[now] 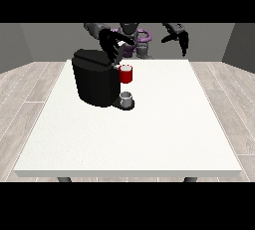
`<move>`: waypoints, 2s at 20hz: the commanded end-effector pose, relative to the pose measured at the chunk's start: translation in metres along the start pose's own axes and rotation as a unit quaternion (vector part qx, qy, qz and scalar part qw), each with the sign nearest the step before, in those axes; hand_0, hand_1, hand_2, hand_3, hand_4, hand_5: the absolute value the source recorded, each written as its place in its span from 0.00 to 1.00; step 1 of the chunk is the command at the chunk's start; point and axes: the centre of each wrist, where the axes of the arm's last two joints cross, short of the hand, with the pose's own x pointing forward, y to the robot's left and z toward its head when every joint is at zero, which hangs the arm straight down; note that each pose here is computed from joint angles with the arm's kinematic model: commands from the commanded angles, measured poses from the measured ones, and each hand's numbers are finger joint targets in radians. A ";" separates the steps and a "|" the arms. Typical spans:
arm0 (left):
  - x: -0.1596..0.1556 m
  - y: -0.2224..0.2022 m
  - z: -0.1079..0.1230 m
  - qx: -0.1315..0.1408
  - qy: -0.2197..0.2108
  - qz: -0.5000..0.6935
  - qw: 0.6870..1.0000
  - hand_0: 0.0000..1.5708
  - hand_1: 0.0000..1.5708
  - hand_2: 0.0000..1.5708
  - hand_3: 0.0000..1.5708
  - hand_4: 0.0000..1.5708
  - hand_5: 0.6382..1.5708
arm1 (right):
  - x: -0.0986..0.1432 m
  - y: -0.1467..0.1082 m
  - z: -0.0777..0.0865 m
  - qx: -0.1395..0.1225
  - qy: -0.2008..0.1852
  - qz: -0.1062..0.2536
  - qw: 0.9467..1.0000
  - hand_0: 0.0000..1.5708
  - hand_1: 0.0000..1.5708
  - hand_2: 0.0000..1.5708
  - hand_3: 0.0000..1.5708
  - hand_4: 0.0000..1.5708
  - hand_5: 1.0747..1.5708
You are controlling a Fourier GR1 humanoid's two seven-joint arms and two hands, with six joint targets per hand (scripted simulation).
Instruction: Insert the coffee pod into the coffee machine and close the lid
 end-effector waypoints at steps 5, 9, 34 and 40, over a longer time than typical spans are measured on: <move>0.012 -0.016 -0.017 -0.025 -0.030 0.005 0.999 0.00 0.00 0.00 0.00 0.24 1.00 | 0.071 0.036 -0.002 0.034 -0.116 0.016 0.992 0.00 0.00 0.00 0.00 0.10 1.00; 0.021 -0.019 -0.024 -0.048 -0.037 -0.005 0.998 0.00 0.00 0.00 0.00 0.25 1.00 | 0.084 0.018 0.001 0.016 -0.114 0.031 0.993 0.00 0.00 0.00 0.00 0.09 1.00; 0.061 -0.008 -0.043 -0.085 -0.114 -0.015 0.990 0.00 0.00 0.00 0.00 0.17 1.00 | 0.158 0.011 -0.019 -0.011 -0.197 0.016 0.980 0.00 0.00 0.00 0.00 0.00 1.00; 0.042 0.000 -0.038 -0.061 -0.106 0.000 0.992 0.00 0.00 0.00 0.00 0.21 1.00 | 0.160 0.058 -0.010 0.054 -0.250 -0.001 0.967 0.00 0.00 0.00 0.00 0.00 1.00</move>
